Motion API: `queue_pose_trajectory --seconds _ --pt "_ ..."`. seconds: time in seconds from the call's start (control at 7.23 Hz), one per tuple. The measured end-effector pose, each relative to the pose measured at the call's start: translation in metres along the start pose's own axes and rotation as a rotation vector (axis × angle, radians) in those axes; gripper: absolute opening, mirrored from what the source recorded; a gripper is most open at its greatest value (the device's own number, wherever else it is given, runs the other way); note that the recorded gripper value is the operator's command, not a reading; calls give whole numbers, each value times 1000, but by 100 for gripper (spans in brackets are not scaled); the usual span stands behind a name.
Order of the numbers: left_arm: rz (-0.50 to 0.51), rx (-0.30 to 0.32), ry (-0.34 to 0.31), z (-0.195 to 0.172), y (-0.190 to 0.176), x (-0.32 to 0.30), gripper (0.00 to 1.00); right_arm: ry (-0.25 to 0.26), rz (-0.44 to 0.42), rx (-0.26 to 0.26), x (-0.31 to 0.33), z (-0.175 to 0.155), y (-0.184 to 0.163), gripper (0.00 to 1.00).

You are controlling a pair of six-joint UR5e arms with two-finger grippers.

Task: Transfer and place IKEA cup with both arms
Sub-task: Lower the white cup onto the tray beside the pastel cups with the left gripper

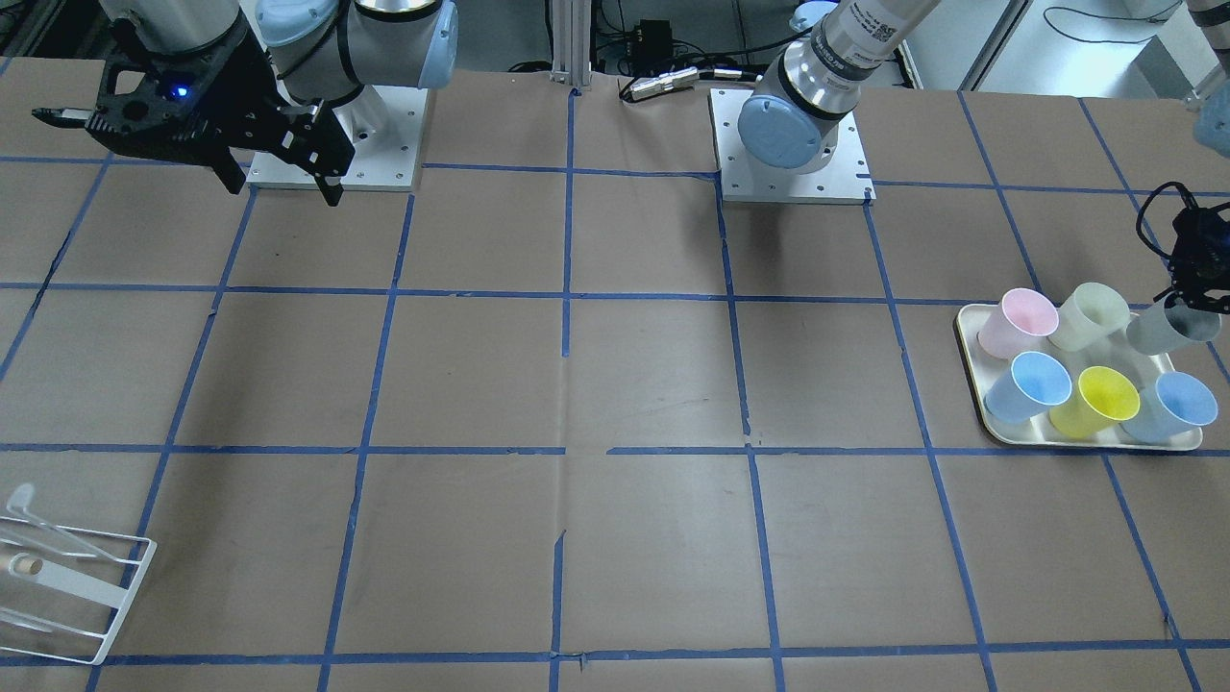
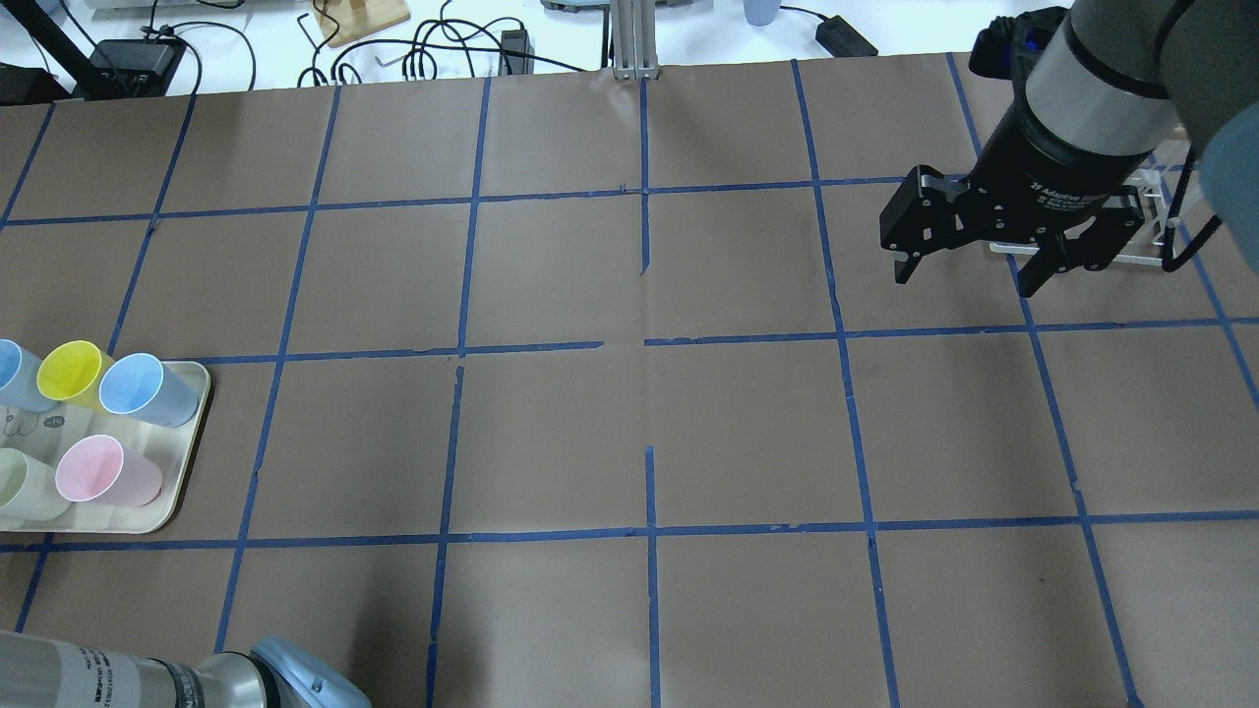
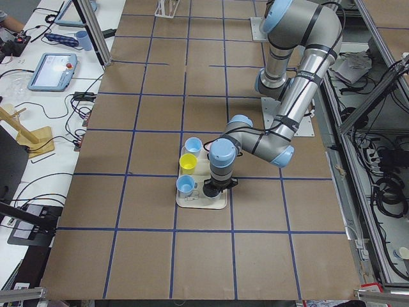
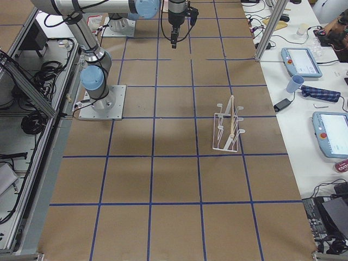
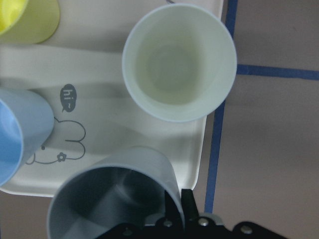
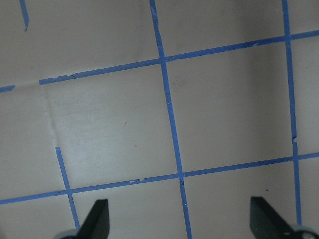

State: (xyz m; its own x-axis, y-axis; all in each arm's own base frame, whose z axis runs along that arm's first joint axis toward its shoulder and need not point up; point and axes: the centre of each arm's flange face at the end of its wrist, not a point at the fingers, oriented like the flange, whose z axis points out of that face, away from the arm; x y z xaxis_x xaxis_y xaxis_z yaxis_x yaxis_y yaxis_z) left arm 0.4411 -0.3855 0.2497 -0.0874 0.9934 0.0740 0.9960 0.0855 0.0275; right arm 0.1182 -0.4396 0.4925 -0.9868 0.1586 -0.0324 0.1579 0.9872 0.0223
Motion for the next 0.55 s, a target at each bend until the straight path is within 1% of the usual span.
queue_pose_trajectory --seconds 0.14,0.28,0.55 --pt "-2 14 8 10 1 -2 59 0 1 1 0 0 0 100" --pt "-5 21 13 16 2 -3 100 0 1 3 0 0 0 100" --pt "-46 8 17 12 5 -4 100 0 -1 4 0 -1 0 100"
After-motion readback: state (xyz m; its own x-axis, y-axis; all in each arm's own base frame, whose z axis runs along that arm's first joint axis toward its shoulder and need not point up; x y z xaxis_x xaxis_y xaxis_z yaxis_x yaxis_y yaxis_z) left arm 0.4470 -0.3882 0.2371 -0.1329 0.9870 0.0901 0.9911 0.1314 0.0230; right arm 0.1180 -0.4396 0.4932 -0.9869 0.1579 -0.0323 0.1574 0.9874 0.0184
